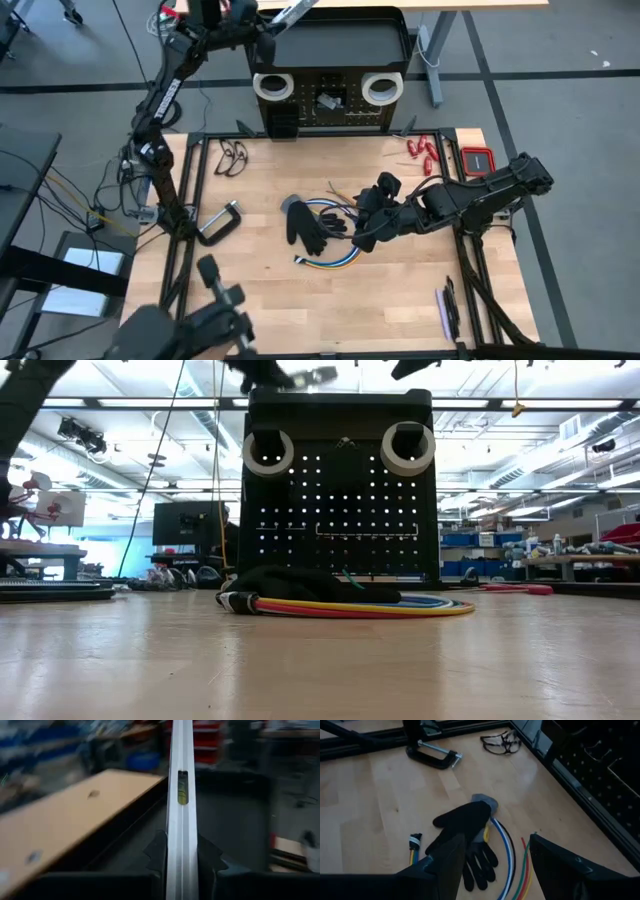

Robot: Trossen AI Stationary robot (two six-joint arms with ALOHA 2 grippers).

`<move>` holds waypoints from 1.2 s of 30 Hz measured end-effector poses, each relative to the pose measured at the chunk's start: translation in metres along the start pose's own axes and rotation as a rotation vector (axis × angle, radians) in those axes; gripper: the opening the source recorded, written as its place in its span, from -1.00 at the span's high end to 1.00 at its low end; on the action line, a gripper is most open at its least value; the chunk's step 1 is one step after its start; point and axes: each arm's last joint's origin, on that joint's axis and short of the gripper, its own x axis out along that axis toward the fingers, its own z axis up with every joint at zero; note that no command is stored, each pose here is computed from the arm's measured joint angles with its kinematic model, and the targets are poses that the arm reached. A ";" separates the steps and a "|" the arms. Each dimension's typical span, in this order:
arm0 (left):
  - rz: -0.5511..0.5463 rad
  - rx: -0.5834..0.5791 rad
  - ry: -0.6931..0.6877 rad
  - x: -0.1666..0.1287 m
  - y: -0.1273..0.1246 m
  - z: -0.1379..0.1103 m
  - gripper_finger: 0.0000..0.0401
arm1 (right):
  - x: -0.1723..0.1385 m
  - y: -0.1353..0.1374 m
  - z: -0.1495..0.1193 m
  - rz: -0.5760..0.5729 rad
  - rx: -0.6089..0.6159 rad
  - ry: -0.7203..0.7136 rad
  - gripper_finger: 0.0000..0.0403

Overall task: Hang tools onto peg board
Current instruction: Put the spirit level on the peg board

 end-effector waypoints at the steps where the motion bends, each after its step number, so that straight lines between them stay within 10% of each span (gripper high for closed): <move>1: 0.012 -0.026 0.014 0.004 0.003 -0.004 0.71 | 0.000 0.000 0.000 -0.001 0.002 0.000 -0.13; 36: 0.102 -0.259 0.201 0.006 0.003 -0.023 0.38 | 0.000 0.001 -0.001 0.029 0.024 0.020 -0.11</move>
